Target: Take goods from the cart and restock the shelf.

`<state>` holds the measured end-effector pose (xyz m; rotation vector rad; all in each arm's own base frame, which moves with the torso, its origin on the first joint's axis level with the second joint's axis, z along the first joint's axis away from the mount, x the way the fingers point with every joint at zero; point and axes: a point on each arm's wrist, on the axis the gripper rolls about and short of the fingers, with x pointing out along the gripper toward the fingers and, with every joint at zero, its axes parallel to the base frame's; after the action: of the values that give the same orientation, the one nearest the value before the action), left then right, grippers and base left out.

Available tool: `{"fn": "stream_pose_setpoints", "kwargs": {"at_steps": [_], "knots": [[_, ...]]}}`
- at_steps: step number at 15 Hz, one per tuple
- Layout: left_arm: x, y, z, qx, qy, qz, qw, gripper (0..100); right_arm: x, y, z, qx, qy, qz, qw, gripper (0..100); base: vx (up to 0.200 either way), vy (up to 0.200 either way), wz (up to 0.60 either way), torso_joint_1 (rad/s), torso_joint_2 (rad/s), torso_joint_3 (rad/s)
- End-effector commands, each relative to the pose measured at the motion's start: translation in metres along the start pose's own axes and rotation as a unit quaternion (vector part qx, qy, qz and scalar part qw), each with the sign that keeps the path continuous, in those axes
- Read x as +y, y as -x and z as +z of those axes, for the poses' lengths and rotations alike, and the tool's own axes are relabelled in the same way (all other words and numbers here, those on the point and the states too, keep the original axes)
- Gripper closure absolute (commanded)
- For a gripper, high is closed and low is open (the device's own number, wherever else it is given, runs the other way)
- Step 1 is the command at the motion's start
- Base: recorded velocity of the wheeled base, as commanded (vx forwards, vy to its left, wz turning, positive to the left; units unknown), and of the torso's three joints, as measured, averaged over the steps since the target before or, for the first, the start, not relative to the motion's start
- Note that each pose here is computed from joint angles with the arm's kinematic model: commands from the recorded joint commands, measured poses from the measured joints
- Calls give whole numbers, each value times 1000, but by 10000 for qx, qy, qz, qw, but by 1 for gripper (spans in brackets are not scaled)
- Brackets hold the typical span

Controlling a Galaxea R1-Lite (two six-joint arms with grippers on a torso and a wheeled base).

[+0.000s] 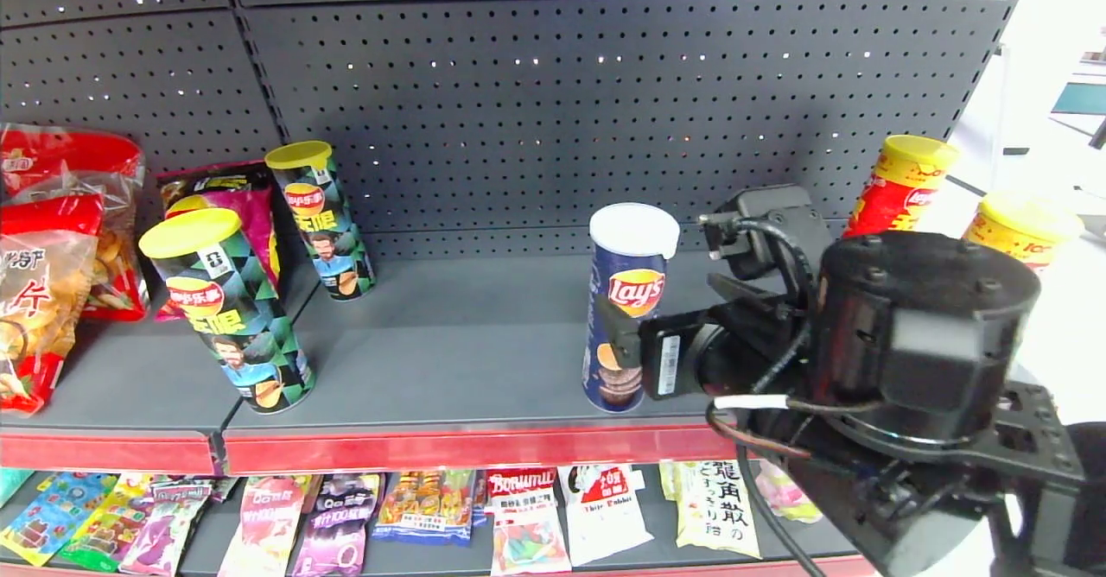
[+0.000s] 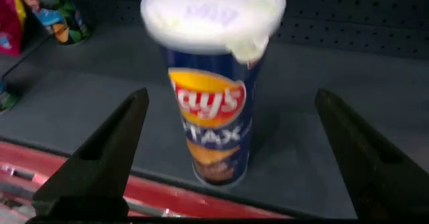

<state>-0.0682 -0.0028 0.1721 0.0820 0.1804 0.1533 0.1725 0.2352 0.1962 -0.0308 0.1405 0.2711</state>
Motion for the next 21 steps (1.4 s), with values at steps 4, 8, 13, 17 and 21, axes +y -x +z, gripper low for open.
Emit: {"fn": "stream_pose_setpoints", "kwargs": {"at_steps": [4, 8, 13, 17, 21], "knots": [[0, -4, 6, -87, 5, -7, 10000, 100, -70, 77, 0, -252, 67, 957, 9951, 0, 0, 0, 0, 0, 0, 0], [0, -12, 19, -249, -12, -101, 9996, 100, -151, 101, -11, -553, 826, -180, 9949, 0, 0, 0, 0, 0, 0, 0], [2, -15, 33, -396, -169, -804, 9958, 100, -188, 176, -29, -354, 708, -1147, 9902, 0, 0, 0, 0, 0, 0, 0], [1, -23, 67, -389, -168, -1364, 9898, 100, -178, 254, -91, -94, 687, -1229, 9900, 0, 0, 0, 0, 0, 0, 0], [-4, -48, 92, -159, 51, -2013, 9794, 100, -177, 259, -115, 297, 115, -1852, 9822, 0, 0, 0, 0, 0, 0, 0]]}}
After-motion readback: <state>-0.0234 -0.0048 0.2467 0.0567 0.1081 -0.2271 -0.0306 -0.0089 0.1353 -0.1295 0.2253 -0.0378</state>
